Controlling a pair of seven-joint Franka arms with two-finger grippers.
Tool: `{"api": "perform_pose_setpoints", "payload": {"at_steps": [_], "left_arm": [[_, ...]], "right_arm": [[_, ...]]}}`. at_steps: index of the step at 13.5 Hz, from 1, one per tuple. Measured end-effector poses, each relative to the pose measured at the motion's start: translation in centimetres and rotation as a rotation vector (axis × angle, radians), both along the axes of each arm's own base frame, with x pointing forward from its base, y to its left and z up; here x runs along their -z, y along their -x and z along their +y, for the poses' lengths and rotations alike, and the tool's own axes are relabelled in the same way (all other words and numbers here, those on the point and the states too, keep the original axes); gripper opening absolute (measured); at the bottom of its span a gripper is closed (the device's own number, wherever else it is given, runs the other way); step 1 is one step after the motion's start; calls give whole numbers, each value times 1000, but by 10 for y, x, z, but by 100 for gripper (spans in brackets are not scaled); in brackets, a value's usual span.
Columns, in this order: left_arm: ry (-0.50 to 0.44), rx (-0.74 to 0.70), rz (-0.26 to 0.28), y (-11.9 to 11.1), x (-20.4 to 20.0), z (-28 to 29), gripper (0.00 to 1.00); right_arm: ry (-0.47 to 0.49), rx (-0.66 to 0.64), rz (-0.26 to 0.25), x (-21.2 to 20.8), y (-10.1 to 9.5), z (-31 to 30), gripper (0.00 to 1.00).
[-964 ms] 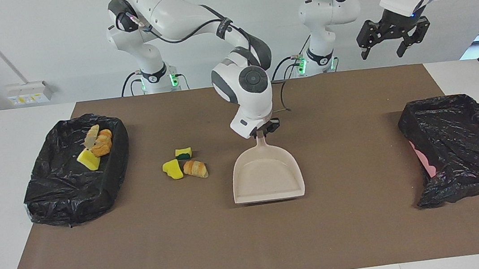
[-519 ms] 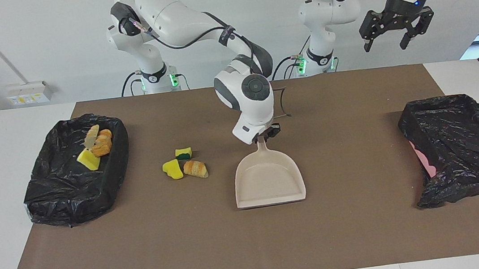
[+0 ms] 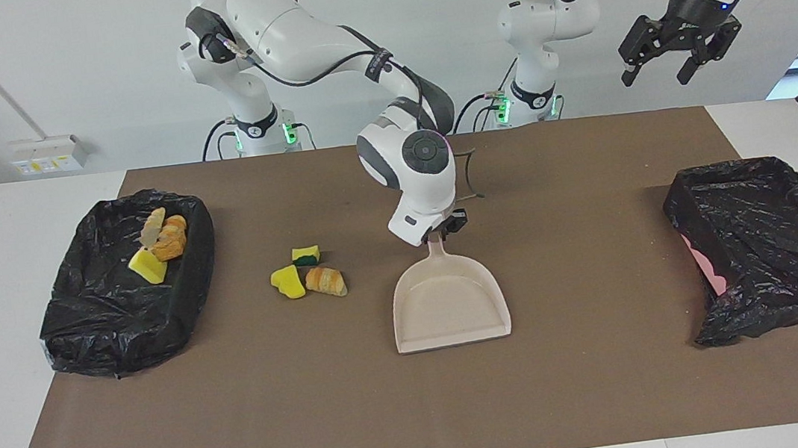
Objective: Sweep and dump trash in bin
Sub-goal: 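Lower the dustpan onto the table and release it with the right gripper, then withdraw the right gripper while the left gripper reaches the dustpan handle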
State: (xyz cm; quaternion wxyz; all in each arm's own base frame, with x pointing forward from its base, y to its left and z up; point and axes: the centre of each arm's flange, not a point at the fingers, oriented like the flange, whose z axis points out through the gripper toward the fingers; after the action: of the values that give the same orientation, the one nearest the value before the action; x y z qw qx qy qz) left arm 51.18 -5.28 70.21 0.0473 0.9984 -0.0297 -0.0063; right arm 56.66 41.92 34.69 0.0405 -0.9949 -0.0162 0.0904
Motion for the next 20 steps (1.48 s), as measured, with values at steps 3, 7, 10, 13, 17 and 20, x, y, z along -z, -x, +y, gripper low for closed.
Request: {"api": "perform_pose_setpoints", "payload": {"at_steps": [3, 7, 10, 13, 17, 20], "left_arm": [[-23, 14, 0, 1, 1, -7, 100], [-39, 54, 4, 0, 5, -8, 100], [-40, 75, 4, 1, 6, -11, 100], [-58, 79, 6, 2, 7, -12, 100], [-64, 93, 4, 5, 6, -19, 100], [-62, 106, -27, 4, 3, -28, 100]], "right_arm": [[-17, 2, -35, -27, -4, -7, 84], [-29, 1, -89, -78, -5, -24, 100], [-5, -16, -91, -114, 22, -33, 100], [4, -37, -69, -126, 67, -35, 100], [2, -80, -48, -104, 143, -23, 100], [13, -128, -23, -80, 206, -17, 100]]}}
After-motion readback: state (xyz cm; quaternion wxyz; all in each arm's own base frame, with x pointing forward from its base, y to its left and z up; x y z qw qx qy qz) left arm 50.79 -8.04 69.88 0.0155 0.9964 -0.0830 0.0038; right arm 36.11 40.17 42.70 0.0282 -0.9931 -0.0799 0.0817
